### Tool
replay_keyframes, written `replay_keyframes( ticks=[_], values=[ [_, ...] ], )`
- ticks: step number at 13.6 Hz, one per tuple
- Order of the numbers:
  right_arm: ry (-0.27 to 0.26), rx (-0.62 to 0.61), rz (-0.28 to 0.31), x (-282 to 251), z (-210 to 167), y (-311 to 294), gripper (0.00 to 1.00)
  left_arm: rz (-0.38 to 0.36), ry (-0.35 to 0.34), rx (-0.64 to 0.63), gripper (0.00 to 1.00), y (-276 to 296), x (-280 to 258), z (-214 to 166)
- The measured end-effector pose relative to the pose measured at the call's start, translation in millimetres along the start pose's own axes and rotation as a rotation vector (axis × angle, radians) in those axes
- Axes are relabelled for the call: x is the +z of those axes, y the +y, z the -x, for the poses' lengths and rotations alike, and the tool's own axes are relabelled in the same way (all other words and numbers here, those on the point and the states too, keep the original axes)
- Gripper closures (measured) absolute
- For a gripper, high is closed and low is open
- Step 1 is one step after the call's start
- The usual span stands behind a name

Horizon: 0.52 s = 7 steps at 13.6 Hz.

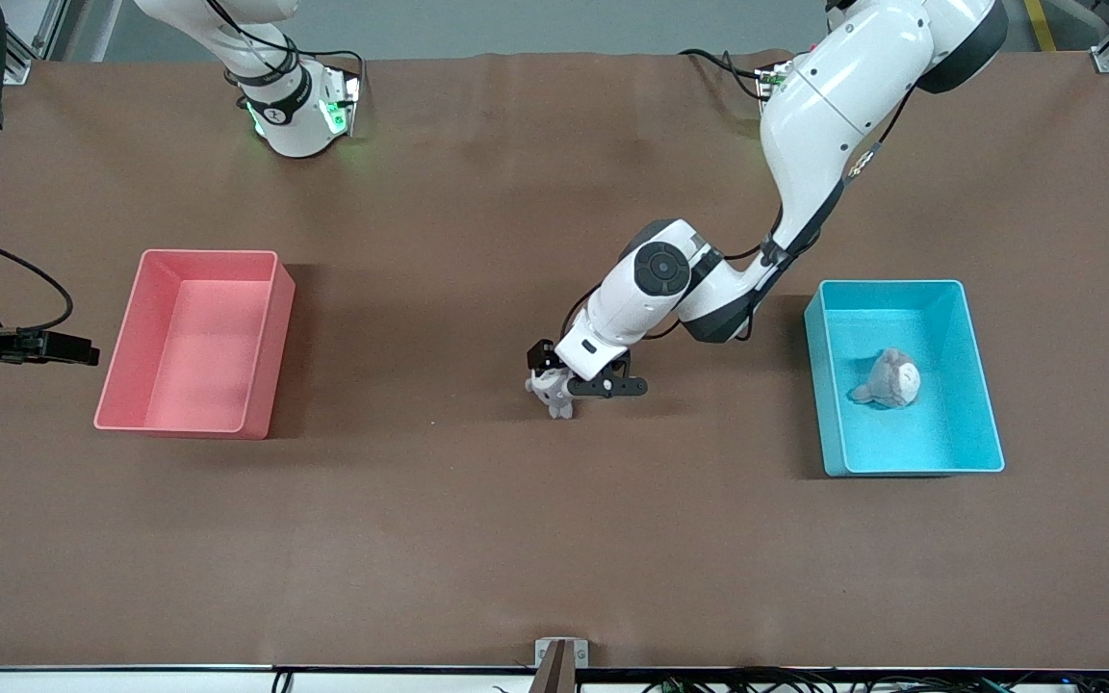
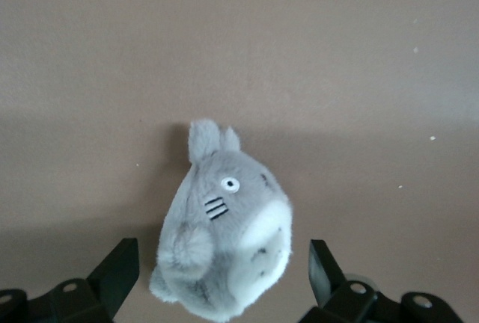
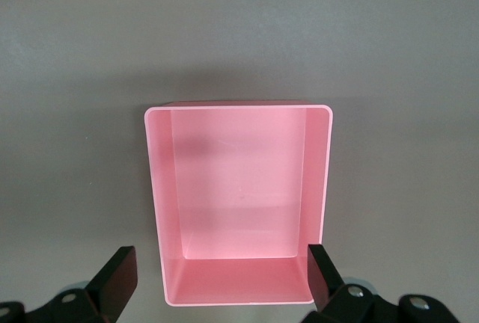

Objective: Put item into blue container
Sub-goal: 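Grasp the second plush with the left gripper and lift it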

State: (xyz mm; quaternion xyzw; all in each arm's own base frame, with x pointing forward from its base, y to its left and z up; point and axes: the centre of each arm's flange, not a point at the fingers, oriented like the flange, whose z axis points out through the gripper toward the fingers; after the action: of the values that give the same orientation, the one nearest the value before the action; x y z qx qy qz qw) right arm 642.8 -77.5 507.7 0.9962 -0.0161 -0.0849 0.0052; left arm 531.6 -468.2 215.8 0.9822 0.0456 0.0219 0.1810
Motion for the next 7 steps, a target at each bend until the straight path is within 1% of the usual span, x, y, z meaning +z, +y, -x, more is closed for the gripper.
replay_keyframes(
  ticks=[2,5,7],
  values=[
    [0.009,-0.001,0.001,-3.7,-0.2,-0.4,0.0,0.005,-0.004,-0.006,0.0,-3.6,8.9,0.8],
    [0.02,0.002,0.0,-9.2,0.6,1.6,0.0,0.048,0.022,-0.013,0.0,-4.0,16.4,-0.5],
    [0.002,-0.001,-0.003,-7.9,2.7,-0.4,0.0,0.058,0.027,-0.016,0.0,-4.3,18.7,-0.9]
  ],
)
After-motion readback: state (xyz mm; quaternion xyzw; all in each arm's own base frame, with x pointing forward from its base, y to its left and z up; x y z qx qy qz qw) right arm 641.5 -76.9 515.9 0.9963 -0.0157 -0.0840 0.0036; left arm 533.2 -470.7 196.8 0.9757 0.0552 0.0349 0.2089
